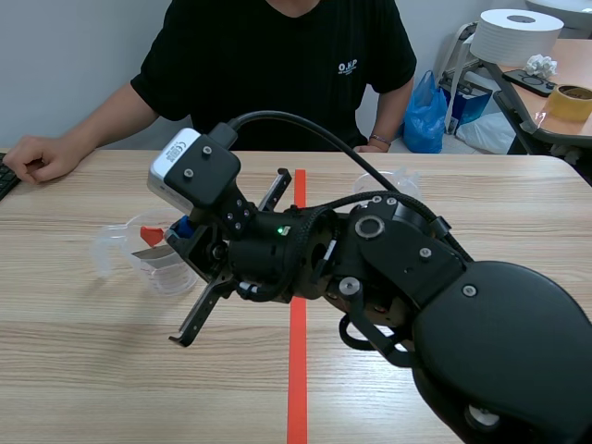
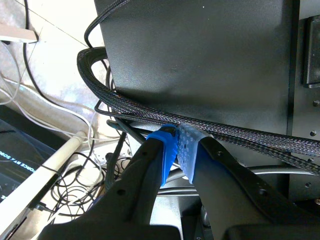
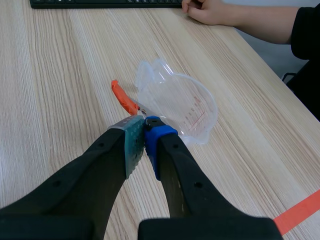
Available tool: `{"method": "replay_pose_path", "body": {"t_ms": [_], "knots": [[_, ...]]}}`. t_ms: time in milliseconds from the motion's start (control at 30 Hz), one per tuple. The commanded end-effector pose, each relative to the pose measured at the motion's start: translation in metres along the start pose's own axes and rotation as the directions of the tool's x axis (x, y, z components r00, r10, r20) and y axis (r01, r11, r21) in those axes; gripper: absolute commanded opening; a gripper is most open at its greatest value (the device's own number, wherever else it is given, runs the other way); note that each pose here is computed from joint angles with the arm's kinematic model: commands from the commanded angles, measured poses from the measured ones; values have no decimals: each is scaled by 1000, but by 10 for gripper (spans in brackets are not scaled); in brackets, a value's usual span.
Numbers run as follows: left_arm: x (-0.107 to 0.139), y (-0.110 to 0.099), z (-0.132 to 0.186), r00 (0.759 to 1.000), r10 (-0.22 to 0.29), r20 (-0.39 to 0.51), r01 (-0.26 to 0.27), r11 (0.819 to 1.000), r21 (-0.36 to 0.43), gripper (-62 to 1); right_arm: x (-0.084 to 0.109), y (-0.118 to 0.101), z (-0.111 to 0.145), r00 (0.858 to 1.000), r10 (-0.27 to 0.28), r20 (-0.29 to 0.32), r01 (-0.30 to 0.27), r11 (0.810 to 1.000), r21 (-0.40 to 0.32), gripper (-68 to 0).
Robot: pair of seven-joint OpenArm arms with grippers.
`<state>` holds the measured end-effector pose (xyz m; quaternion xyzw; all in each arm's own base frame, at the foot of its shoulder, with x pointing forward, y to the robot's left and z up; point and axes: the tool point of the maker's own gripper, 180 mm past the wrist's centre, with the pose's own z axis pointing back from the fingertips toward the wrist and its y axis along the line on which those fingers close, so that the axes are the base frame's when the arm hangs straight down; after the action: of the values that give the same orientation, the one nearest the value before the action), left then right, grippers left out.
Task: Do the redox reaction experiment.
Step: 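Lift the metal plate out of the left beaker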
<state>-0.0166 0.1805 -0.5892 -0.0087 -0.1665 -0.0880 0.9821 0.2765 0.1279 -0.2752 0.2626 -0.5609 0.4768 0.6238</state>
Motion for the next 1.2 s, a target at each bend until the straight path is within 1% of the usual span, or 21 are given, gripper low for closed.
{"method": "replay_pose_path", "body": {"t_ms": [0, 300, 633, 767, 867, 1100, 1167], "knots": [[2, 1, 0, 1000, 2, 11, -2, 1000, 2, -567, 21, -8, 0, 998, 23, 57, -22, 1000, -14, -669], [2, 1, 0, 1000, 2, 11, -2, 1000, 2, -567, 33, -9, 1, 996, 38, 83, -36, 999, -20, -669], [2, 1, 0, 1000, 2, 11, -2, 1000, 2, -567, 65, -11, 7, 986, 76, 145, -71, 997, -35, -669], [2, 1, 0, 1000, 2, 11, -2, 1000, 2, -567, 84, -11, 12, 981, 58, 184, -52, 998, -35, -669], [2, 1, 0, 1000, 2, 11, -2, 1000, 2, -567, 102, -11, 17, 975, 58, 216, -51, 998, -36, -669], [2, 1, 0, 1000, 2, 11, -2, 1000, 2, -567, 147, -7, 35, 951, 68, 300, -59, 997, -40, -669], [2, 1, 0, 1000, 2, 11, -2, 1000, 2, -567, 158, -11, 41, 944, 67, 324, -53, 997, -51, -669]]}}
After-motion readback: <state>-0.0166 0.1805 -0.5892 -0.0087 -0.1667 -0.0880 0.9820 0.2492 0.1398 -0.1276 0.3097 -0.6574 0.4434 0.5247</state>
